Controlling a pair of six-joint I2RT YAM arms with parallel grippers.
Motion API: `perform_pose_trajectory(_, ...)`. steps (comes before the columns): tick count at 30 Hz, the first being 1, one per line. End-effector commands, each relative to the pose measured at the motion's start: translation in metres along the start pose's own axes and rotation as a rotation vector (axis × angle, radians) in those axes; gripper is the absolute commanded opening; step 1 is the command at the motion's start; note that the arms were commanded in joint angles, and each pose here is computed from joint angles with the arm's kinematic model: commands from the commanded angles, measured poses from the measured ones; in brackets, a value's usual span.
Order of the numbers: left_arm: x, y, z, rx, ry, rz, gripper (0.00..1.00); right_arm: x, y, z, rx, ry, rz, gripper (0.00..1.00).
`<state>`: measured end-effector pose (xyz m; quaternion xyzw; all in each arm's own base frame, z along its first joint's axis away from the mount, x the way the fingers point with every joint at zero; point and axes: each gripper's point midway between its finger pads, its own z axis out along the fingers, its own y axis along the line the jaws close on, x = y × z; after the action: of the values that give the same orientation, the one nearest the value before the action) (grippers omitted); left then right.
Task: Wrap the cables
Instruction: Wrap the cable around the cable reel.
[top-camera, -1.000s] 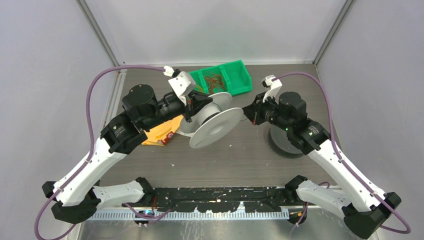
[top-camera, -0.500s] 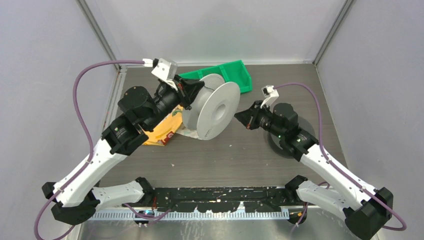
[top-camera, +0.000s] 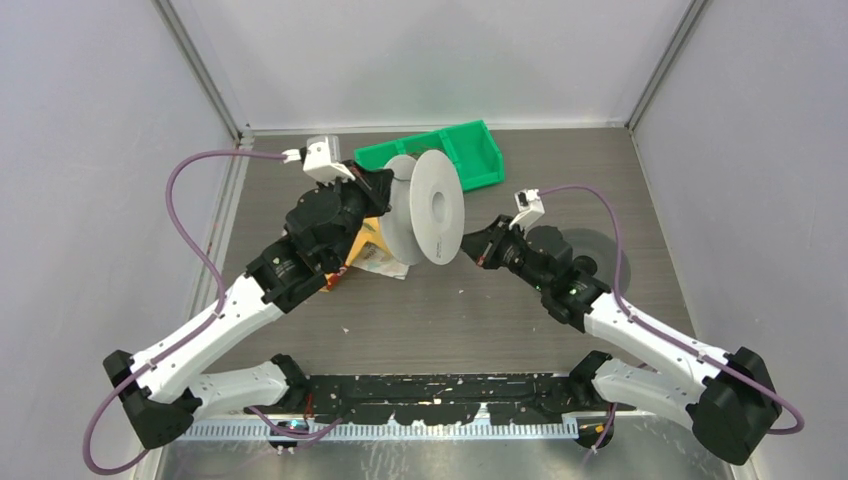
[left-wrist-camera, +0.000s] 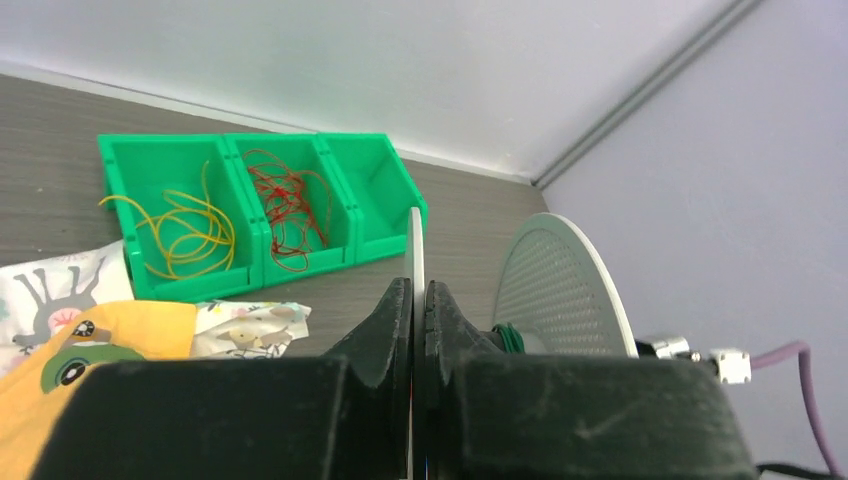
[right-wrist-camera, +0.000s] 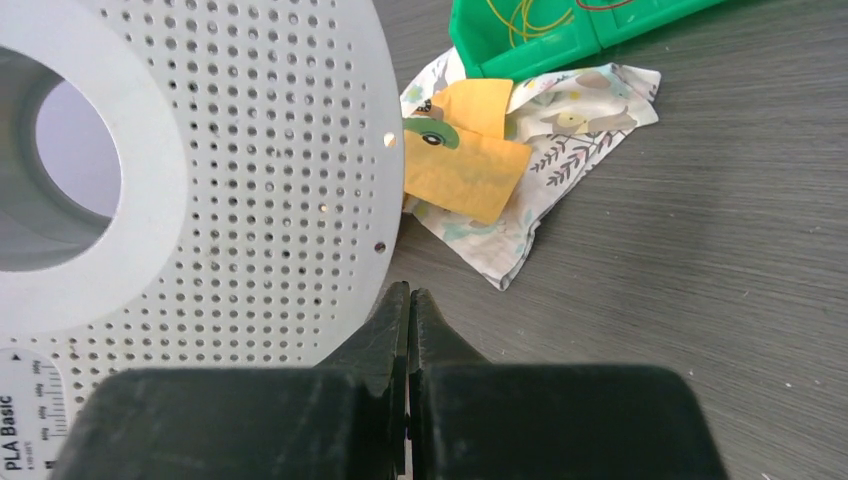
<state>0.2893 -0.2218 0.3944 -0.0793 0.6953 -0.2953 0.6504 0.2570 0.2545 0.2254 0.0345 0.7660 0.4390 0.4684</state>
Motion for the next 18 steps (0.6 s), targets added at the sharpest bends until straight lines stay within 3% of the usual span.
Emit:
perform_pose_trajectory(1,-0.056,-0.002,0.000,-0.072,-0.193,-0.221,0.00,-0.016,0.022,0.006,-0.058,-0.085,0.036,0.01)
perform_pose_trajectory(8,-0.043,0.042,-0.001,-0.361,-0.273,-0.207,0.00,-0.006,0.035,0.013,-0.015,-0.066,0.027,0.01)
perform_pose_trajectory(18,-0.009,0.018,0.012,-0.549,-0.169,0.147,0.00,-0.008,0.045,0.015,0.018,-0.053,0.019,0.01)
